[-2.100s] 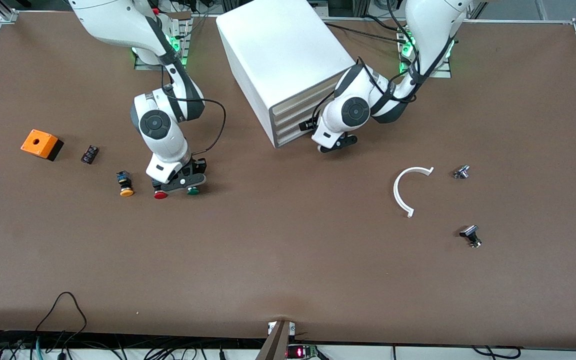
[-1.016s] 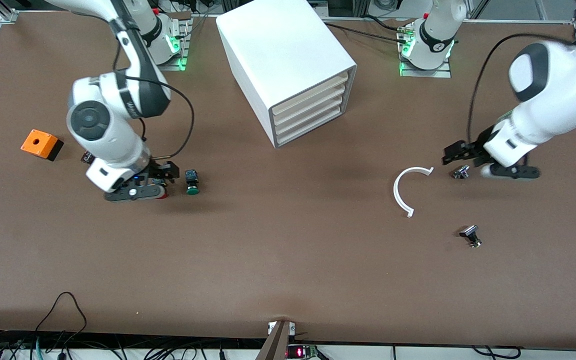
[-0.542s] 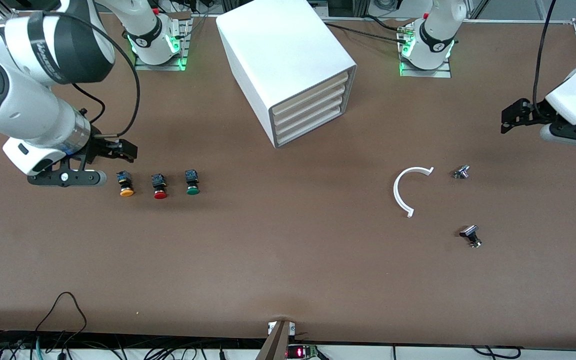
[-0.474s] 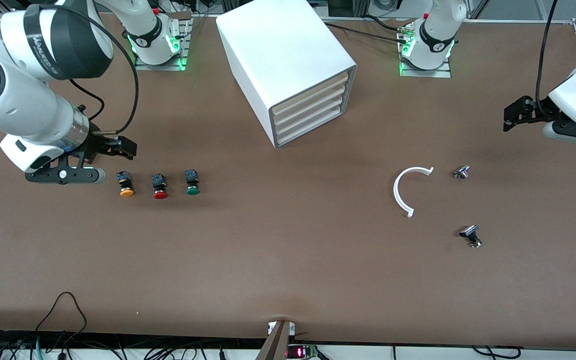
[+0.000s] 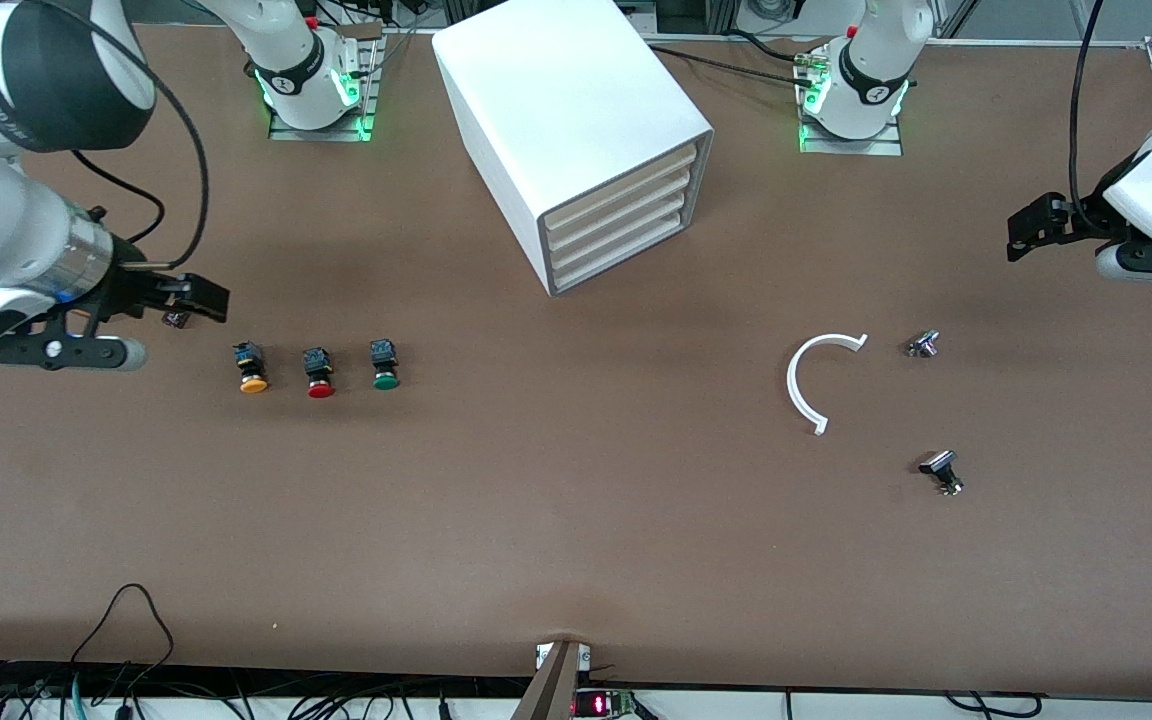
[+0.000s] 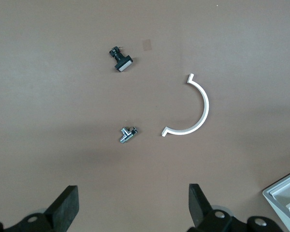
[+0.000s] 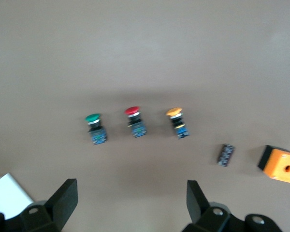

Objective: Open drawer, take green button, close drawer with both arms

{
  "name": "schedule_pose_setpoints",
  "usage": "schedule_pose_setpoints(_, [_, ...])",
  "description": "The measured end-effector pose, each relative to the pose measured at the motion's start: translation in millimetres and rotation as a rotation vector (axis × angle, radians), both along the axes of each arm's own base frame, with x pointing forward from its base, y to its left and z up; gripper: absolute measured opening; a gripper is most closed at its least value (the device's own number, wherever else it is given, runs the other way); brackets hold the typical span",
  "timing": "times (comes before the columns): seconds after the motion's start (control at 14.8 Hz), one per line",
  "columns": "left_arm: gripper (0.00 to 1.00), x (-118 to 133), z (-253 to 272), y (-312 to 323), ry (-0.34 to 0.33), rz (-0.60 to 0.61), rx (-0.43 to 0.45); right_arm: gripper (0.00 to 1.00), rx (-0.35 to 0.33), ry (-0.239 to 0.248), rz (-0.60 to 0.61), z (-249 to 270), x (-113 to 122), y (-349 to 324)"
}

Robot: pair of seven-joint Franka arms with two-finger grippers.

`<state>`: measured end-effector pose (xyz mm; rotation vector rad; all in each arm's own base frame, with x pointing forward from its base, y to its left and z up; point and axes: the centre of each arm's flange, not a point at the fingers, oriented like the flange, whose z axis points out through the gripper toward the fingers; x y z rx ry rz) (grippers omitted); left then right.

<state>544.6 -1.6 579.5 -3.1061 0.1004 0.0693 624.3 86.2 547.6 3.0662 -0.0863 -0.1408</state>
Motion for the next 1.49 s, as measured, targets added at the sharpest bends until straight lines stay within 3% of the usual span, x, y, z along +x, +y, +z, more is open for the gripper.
schedule_pose_setpoints(0.27, [1.0,0,0,0,-0.001,0.012,0.001,1.0,-0.036,0.004,-0.04,-1,4,-39])
schedule_pose_setpoints(0.47, [1.0,0,1,0,-0.003,0.024,0.001,1.0,-0.04,0.037,0.003,-7,3,-69])
schedule_pose_setpoints(0.75, [1.0,0,2,-1,-0.007,0.052,0.002,1.0,-0.036,0.041,0.025,-11,2,-79])
schedule_pose_setpoints(1.02, [1.0,0,4,-1,-0.009,0.059,0.002,1.0,-0.028,-0.046,0.041,-23,-19,-79])
schedule_pose_setpoints(1.49, [1.0,-1,6,-2,-0.002,0.067,0.003,1.0,-0.025,-0.105,0.004,3,-49,-88])
